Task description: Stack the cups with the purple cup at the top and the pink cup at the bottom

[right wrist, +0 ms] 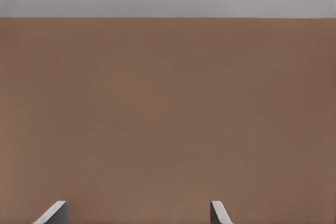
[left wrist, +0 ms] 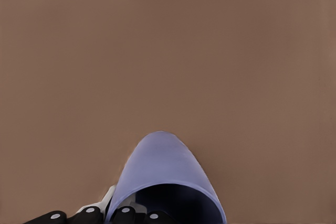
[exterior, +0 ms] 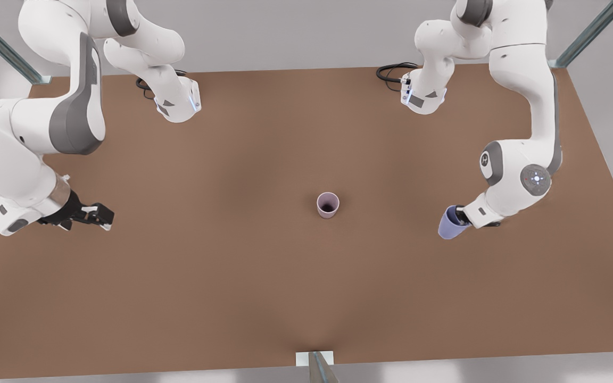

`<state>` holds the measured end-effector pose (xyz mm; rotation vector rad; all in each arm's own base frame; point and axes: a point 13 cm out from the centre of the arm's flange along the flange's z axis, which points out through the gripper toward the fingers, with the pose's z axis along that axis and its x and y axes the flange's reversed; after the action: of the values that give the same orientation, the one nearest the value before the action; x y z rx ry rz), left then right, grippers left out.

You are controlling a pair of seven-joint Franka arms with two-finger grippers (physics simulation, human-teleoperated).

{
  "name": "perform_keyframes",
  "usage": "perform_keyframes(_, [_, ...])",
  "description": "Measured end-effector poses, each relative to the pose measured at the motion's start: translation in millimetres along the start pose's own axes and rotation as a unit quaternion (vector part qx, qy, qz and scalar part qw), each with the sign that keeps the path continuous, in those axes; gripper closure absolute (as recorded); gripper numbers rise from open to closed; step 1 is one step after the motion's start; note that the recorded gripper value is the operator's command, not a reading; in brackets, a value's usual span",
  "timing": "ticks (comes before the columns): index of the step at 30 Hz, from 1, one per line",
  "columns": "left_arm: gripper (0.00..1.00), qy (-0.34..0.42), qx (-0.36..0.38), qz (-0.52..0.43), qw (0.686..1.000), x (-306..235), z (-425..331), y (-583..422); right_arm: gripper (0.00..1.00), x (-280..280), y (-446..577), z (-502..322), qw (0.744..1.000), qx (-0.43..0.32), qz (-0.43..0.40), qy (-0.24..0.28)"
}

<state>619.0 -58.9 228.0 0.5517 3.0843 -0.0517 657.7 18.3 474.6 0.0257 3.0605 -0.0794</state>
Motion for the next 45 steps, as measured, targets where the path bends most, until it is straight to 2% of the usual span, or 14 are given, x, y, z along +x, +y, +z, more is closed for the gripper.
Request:
perform_keyframes(3, [0.79, -0.007, 0.01, 0.004, 1.0, -50.9, -27.7, -75.5, 0.0, -1.4, -3.2, 4.1, 1.0, 0.002, -0.008, 0.002])
perform_keyframes(7, [0.79, 0.01, 0.015, 0.017, 1.0, -84.8, -51.4, -206.6, 0.0, -2.2, -3.4, 9.6, 1.0, 0.003, -0.019, 0.006])
perform_keyframes(11, [0.79, 0.059, 0.013, -0.009, 0.998, -66.6, -44.8, -289.5, 0.0, -3.2, -1.2, 16.0, 1.0, 0.004, -0.029, 0.01])
perform_keyframes(20, [0.79, 0.139, 0.01, -0.112, 0.984, -13.2, -28.2, -379.0, 0.0, -4.8, 0.2, 22.2, 0.999, 0.003, -0.043, 0.014])
perform_keyframes(30, [0.79, 0.164, -0.008, -0.22, 0.962, 1.8, 6.7, -392.4, 0.0, -7.3, -0.7, 29.3, 0.999, 0.004, -0.051, 0.015])
perform_keyframes(45, [0.79, 0.127, 0.001, -0.315, 0.94, -18.6, 18.9, -384.4, 0.0, -10.6, -0.4, 33.5, 0.998, 0.003, -0.056, 0.014])
